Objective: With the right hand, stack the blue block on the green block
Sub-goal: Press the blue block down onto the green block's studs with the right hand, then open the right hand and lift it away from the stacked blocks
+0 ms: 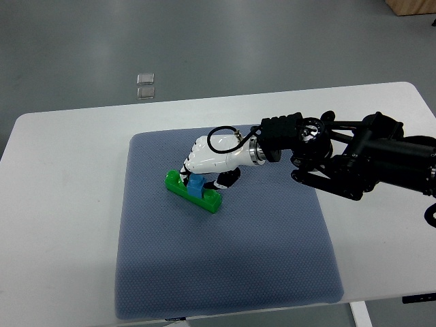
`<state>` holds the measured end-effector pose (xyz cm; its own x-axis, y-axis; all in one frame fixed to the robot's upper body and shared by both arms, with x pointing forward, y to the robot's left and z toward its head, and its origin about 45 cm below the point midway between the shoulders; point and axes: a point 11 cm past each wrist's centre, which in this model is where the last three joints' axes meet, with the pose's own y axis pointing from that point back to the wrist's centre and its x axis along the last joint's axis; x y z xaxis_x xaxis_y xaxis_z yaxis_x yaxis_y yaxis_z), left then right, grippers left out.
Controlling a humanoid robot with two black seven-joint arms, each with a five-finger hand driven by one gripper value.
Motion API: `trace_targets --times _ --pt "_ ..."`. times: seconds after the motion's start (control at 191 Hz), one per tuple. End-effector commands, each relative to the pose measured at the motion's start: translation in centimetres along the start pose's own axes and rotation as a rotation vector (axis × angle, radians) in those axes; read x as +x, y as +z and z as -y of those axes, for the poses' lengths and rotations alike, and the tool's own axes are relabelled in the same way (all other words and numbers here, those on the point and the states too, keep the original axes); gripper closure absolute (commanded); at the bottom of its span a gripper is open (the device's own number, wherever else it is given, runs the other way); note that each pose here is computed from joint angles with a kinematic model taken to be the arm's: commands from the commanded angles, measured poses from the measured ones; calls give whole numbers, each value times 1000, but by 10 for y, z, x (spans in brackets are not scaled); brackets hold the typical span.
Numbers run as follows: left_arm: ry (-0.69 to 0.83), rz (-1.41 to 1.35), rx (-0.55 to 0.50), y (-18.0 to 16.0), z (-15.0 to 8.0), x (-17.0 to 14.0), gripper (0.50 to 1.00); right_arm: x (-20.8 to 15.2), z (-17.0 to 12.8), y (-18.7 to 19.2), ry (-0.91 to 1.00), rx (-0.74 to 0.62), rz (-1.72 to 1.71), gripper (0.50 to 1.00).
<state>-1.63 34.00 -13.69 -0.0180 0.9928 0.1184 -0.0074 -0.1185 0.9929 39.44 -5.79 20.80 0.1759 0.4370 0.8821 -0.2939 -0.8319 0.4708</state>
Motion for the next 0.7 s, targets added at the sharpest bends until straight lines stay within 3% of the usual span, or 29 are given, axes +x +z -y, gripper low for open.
trace_targets --times 0.0,0.287,0.355,0.444,0.643,0.695 --pt "0 0 0 0 0 0 500 -1 0 0 -1 -1 1 953" --pt "0 0 1 -1 0 0 500 -1 1 -1 -2 1 0 944" --pt "0 0 0 0 0 0 500 0 1 -1 0 3 -1 908" --pt "0 0 0 0 0 0 500 1 1 -1 8 2 4 785" --pt "0 0 0 0 0 0 500 2 0 0 8 3 3 701" --pt "0 0 0 0 0 0 500 3 0 0 9 4 3 658"
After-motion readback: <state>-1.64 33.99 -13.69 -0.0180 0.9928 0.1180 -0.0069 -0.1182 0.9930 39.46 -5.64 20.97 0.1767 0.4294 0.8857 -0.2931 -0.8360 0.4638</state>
